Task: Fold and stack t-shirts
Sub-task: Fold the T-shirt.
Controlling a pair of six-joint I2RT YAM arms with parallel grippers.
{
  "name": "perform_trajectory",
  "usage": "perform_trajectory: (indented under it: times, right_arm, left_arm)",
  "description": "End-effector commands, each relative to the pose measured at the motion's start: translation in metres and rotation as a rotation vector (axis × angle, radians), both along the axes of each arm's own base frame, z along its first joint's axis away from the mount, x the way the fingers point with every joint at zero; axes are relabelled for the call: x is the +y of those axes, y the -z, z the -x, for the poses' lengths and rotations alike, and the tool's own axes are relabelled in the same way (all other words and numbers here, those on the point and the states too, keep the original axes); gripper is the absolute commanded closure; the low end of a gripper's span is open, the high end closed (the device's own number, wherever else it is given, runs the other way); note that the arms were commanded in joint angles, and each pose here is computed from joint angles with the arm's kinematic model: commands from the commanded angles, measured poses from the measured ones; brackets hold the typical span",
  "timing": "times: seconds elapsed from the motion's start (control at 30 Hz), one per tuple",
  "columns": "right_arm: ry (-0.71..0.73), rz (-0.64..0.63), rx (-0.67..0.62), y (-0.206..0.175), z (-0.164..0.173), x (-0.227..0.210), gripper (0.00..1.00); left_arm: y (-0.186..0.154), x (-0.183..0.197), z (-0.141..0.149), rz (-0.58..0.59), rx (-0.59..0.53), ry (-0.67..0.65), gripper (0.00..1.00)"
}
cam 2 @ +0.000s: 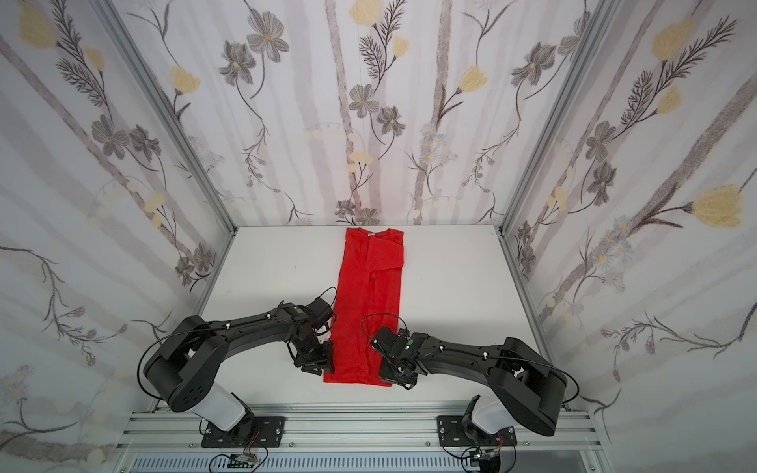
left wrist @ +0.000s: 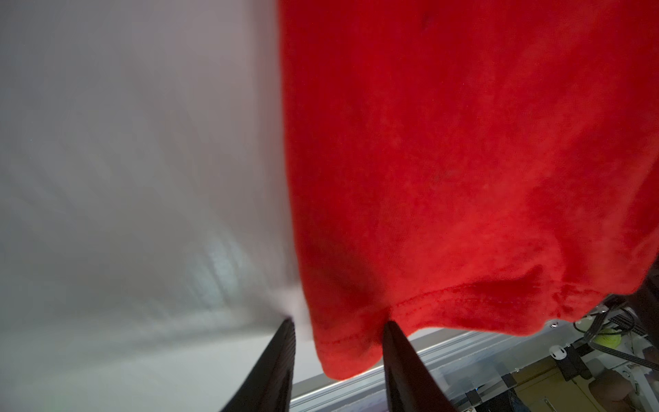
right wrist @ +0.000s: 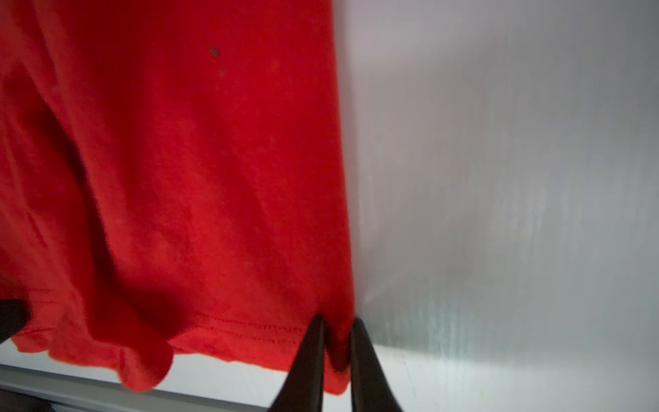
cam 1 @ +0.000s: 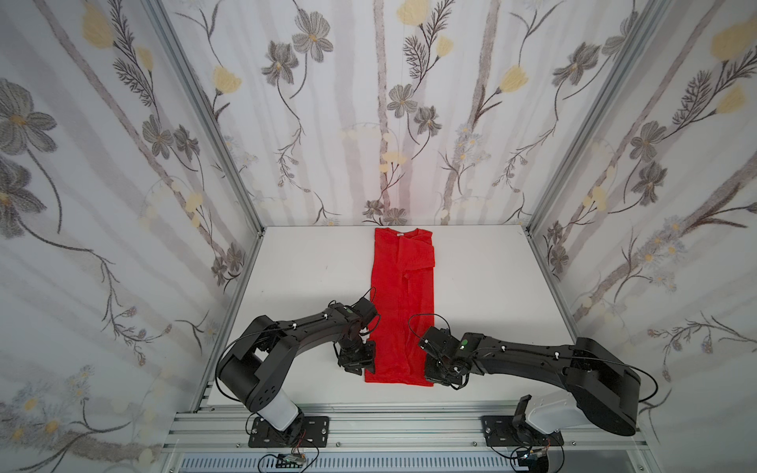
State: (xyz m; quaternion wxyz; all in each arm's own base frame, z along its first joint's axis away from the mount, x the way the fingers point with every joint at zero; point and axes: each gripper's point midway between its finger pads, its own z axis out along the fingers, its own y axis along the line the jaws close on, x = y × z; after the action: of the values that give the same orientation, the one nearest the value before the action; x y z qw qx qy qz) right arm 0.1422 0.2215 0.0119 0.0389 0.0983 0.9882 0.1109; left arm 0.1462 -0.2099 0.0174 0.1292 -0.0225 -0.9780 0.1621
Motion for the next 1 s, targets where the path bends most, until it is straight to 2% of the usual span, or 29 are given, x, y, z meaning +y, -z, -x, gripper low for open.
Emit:
perform_trajectory:
  times: [0.0, 0.1, 0.2, 0.27, 0.53, 0.63, 0.67, 0.77, 0.8, 0.83, 0.97]
  right_arm:
    - [0.003, 0.041, 0.038, 0.008, 0.009, -0.009, 0.91]
    - [0.002, 0.046, 0.039, 0.009, 0.01, -0.01, 1.0]
    - [0.014, 0.049, 0.037, 0.01, 0.011, -0.013, 1.0]
    - [0.027, 0.046, 0.031, 0.009, 0.012, -0.016, 1.0]
    - [0.042, 0.033, 0.028, 0.003, 0.021, -0.029, 1.0]
    - [0.04, 0.034, 0.031, 0.004, 0.023, -0.032, 1.0]
    - [0.04, 0.035, 0.031, 0.004, 0.024, -0.033, 1.0]
    - [0.039, 0.038, 0.032, 0.004, 0.023, -0.032, 1.0]
    - [0.037, 0.038, 0.032, 0.004, 0.022, -0.031, 1.0]
    - [0.035, 0.04, 0.032, 0.004, 0.022, -0.031, 1.0]
    - [0.028, 0.044, 0.033, 0.004, 0.021, -0.028, 1.0]
  left_arm:
    - [0.005, 0.004, 0.001, -0.039, -0.02, 0.02, 0.62]
    - [0.006, 0.019, 0.002, -0.127, -0.042, 0.019, 0.71]
    - [0.007, 0.039, 0.004, -0.211, -0.073, -0.004, 0.83]
    - [0.008, 0.043, 0.005, -0.225, -0.081, -0.022, 1.0]
    - [-0.003, 0.042, -0.002, -0.213, -0.129, -0.046, 1.0]
    - [-0.018, 0.032, -0.005, -0.133, -0.16, -0.079, 1.0]
    - [-0.024, 0.025, -0.005, -0.079, -0.17, -0.085, 0.95]
    - [-0.039, 0.008, -0.002, 0.048, -0.185, -0.077, 0.45]
    - [-0.042, 0.004, 0.0, 0.082, -0.183, -0.063, 0.37]
    - [-0.042, 0.002, 0.002, 0.1, -0.174, -0.051, 0.34]
    - [-0.03, -0.002, 0.012, 0.108, -0.105, -0.016, 0.34]
